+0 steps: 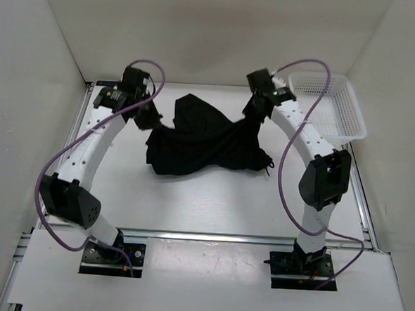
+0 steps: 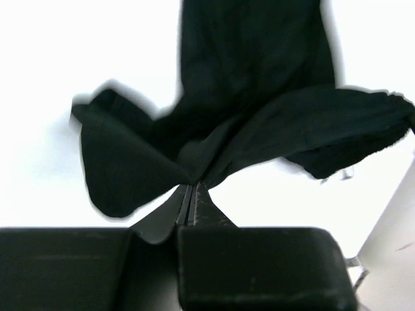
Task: Fold and stack the shorts
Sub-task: Flatten the shorts out
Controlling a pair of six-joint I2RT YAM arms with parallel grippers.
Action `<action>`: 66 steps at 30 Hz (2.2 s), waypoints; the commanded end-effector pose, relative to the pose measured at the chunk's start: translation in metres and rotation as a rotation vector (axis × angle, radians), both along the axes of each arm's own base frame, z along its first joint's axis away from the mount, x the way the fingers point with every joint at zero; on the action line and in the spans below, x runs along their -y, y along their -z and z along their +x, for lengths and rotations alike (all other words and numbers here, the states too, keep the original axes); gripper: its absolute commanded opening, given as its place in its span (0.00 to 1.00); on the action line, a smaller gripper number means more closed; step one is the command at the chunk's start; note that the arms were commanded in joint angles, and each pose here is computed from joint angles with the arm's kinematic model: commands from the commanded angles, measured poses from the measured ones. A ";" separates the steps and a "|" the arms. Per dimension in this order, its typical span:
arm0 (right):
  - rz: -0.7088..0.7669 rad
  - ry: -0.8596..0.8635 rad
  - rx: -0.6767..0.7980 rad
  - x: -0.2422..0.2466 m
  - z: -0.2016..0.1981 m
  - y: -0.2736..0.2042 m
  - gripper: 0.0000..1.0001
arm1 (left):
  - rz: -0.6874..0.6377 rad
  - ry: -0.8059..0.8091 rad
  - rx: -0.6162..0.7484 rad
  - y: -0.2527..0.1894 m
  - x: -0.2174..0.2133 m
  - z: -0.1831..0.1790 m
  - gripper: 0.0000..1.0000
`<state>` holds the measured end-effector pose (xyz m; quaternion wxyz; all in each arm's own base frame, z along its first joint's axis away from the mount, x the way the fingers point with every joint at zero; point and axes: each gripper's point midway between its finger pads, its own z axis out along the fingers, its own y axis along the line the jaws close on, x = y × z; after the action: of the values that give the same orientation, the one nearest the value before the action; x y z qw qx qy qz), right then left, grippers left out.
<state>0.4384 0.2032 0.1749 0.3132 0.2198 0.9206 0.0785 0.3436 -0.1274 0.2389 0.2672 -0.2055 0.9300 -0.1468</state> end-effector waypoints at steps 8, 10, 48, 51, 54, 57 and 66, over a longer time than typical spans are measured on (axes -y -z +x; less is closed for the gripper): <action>0.035 -0.053 0.625 0.058 -0.011 -0.244 0.00 | -0.076 0.022 0.340 -0.135 0.003 0.040 0.10; 0.002 -0.078 0.551 0.061 -0.029 -0.195 0.00 | -0.089 0.041 0.315 -0.123 0.006 0.033 0.10; 0.218 0.038 -0.226 0.092 -0.245 0.103 0.86 | -0.060 -0.111 -0.446 0.200 0.000 -0.103 0.98; 0.249 0.088 -0.229 0.097 -0.236 0.111 0.84 | -0.046 -0.096 -0.462 0.208 0.003 -0.092 0.74; 0.289 0.128 -0.217 0.104 -0.225 0.119 0.81 | -0.032 -0.101 -0.470 0.212 -0.001 -0.089 0.30; 0.289 0.130 -0.203 0.108 -0.215 0.126 0.80 | -0.026 -0.093 -0.477 0.215 -0.001 -0.090 0.10; 0.281 0.166 -0.217 0.103 -0.199 0.156 0.35 | -0.049 -0.086 -0.435 0.202 0.003 -0.082 0.10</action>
<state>0.2247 0.0965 0.0187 0.1588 0.3448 0.9133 0.1478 0.2439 -0.1265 0.0176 0.0247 -0.2825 0.9552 -0.0845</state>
